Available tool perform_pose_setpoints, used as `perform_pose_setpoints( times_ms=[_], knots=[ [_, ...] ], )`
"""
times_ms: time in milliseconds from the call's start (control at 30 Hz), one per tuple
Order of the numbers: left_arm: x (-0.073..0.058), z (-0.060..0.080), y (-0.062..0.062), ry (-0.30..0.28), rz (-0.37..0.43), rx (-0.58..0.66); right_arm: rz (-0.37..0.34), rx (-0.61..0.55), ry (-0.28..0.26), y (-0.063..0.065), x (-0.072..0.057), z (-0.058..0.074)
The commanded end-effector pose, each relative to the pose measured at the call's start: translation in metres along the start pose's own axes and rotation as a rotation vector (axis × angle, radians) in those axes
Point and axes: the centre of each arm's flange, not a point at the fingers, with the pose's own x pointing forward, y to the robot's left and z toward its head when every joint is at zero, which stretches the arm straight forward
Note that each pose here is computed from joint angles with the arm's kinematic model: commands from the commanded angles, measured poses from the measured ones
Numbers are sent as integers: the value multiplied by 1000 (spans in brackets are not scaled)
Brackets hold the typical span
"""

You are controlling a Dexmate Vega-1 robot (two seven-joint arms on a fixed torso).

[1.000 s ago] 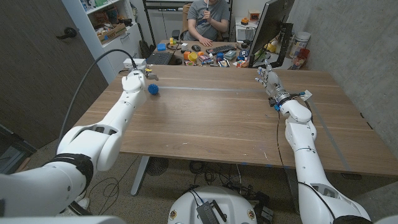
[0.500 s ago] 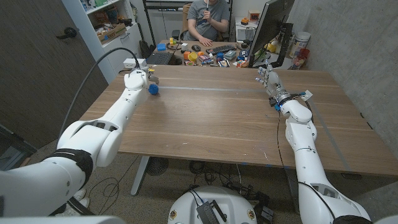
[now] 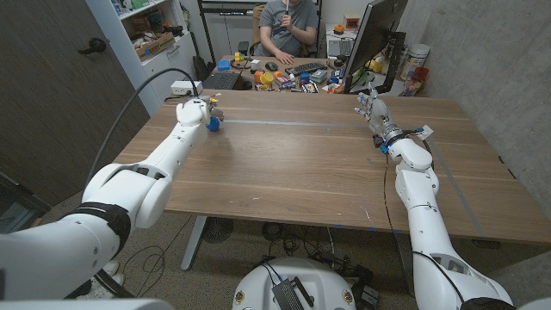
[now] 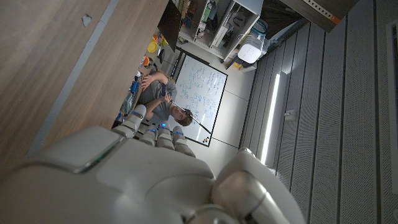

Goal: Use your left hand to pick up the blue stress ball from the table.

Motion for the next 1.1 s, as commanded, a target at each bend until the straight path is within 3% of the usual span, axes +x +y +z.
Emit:
perform_pose_setpoints(
  times_ms=[33,433,1100],
  knots=[
    [-6,1,-4,-7,-49,43,0,8,-2,1,1,-1],
    [-7,-3,-17,18,-106,74,6,15,1,2,2,-1],
    [8,-1,-26,34,-138,130,-10,8,25,-4,-3,-4]
  ],
)
